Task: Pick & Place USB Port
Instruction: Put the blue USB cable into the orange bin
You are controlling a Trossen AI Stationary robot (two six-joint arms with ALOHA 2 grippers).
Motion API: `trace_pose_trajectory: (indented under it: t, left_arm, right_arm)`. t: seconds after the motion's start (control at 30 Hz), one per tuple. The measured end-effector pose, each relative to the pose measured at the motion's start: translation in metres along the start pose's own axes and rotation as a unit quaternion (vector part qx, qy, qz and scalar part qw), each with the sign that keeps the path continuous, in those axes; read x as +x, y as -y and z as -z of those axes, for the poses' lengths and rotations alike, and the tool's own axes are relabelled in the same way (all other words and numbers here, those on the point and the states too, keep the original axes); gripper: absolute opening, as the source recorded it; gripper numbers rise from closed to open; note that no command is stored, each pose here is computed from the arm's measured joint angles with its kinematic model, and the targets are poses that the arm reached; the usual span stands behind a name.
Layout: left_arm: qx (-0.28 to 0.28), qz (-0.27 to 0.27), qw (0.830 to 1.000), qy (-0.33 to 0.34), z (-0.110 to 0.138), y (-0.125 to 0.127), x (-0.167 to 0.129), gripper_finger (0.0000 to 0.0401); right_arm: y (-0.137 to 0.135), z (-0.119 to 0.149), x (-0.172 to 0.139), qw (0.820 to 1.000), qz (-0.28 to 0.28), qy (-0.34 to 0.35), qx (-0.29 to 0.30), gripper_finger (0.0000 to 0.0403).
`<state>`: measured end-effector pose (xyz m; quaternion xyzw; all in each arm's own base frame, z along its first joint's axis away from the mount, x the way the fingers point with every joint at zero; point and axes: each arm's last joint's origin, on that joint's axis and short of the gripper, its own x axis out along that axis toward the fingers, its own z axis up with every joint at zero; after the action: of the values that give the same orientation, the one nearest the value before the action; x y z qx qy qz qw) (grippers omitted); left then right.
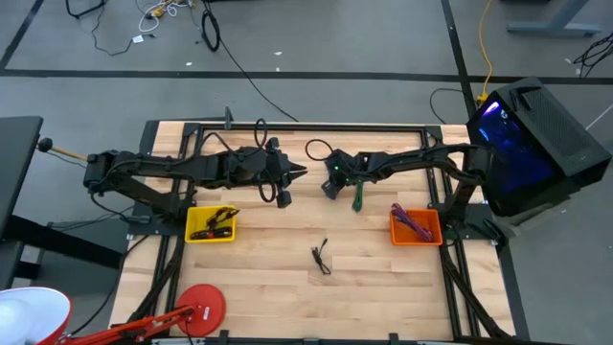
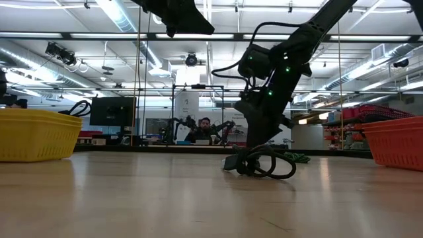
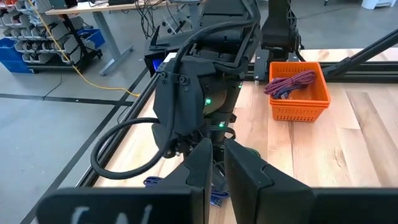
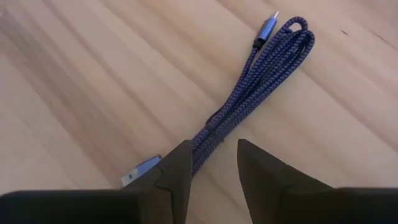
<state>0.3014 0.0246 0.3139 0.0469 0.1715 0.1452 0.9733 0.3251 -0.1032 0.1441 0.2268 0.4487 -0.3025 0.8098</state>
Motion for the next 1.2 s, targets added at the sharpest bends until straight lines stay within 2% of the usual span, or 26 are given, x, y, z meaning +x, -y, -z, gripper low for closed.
trace_pose_trajectory:
  t: [0.27,0.8,0.9,1.0,1.2]
  left_arm:
    - [0.001,0.001,1.000,-0.006,0.001,0.000,0.000,0.0048]
    - [0.001,0.001,1.000,-0.008,0.002,0.000,0.000,0.0048]
    - [0.002,0.001,1.000,-0.010,0.002,0.000,0.000,0.0048]
    - [0.002,0.001,1.000,-0.010,0.002,0.000,0.000,0.0048]
    - [0.000,0.001,1.000,-0.010,0.002,0.000,0.000,0.0048]
  right_arm:
    - [-0.006,0.003,0.000,1.000,0.001,0.000,0.000,0.0127]
    - [-0.013,0.010,0.024,1.000,-0.014,-0.009,-0.001,0.0122]
    - [-0.013,0.012,0.024,1.000,-0.011,-0.017,-0.016,0.0091]
    - [-0.012,0.013,0.024,0.999,-0.012,-0.026,-0.042,0.0025]
    - [-0.012,0.013,0.023,0.997,-0.010,-0.025,-0.069,0.0006]
